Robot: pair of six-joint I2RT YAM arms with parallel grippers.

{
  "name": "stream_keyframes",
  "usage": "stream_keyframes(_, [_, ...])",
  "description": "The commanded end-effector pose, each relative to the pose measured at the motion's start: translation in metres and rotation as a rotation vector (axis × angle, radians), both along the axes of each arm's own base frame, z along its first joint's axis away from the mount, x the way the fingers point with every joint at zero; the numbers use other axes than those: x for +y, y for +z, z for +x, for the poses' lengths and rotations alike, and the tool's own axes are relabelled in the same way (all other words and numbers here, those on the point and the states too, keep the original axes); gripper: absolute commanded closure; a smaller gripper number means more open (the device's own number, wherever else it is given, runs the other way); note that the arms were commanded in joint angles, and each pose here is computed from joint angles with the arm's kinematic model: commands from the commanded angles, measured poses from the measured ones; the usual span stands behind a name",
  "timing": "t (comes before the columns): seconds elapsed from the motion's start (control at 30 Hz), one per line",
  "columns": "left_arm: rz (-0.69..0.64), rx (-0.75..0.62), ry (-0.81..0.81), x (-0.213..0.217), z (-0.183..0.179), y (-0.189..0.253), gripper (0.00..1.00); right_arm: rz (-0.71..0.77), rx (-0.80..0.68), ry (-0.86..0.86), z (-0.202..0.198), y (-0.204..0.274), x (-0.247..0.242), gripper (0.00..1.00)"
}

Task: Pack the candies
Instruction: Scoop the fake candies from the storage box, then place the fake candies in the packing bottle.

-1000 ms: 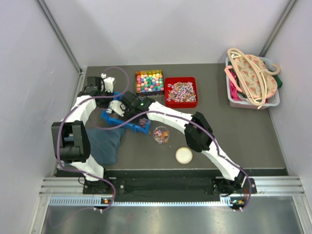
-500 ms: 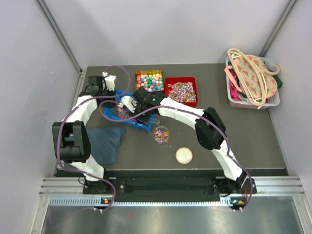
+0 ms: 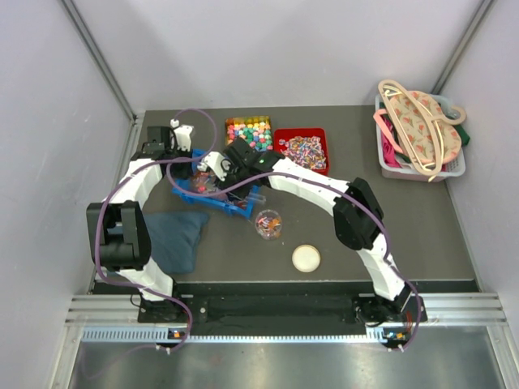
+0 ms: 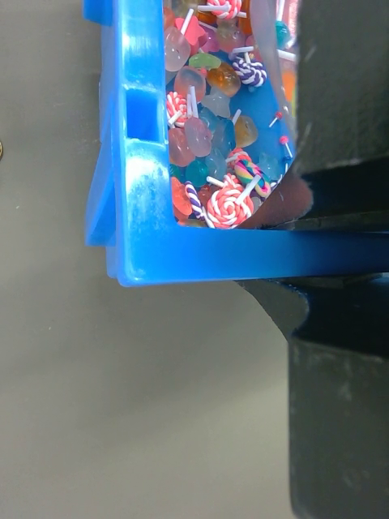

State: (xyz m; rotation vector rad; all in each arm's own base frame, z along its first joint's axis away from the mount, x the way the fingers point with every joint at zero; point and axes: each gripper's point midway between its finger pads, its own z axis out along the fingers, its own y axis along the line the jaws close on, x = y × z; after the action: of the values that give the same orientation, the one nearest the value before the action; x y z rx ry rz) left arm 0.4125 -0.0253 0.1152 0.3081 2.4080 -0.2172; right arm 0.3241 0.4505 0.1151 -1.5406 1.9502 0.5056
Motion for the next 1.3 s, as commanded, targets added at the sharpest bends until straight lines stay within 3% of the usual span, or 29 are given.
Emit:
stream_keyframes(0.0, [-0.075,-0.180,-0.022,-0.013,0.019,0.055,1.00,0.116,-0.060,-0.037,0.014,0.051,-0.003,1.00])
stream_keyframes(0.47, [-0.076,-0.166,-0.022,-0.013,0.020,0.050,1.00,0.143,-0.057,-0.123,0.034,0.061,-0.047,1.00])
stream_keyframes(1.27, [-0.071,-0.157,-0.008,-0.011,0.022,0.045,1.00,0.052,-0.122,-0.052,0.005,0.063,-0.095,1.00])
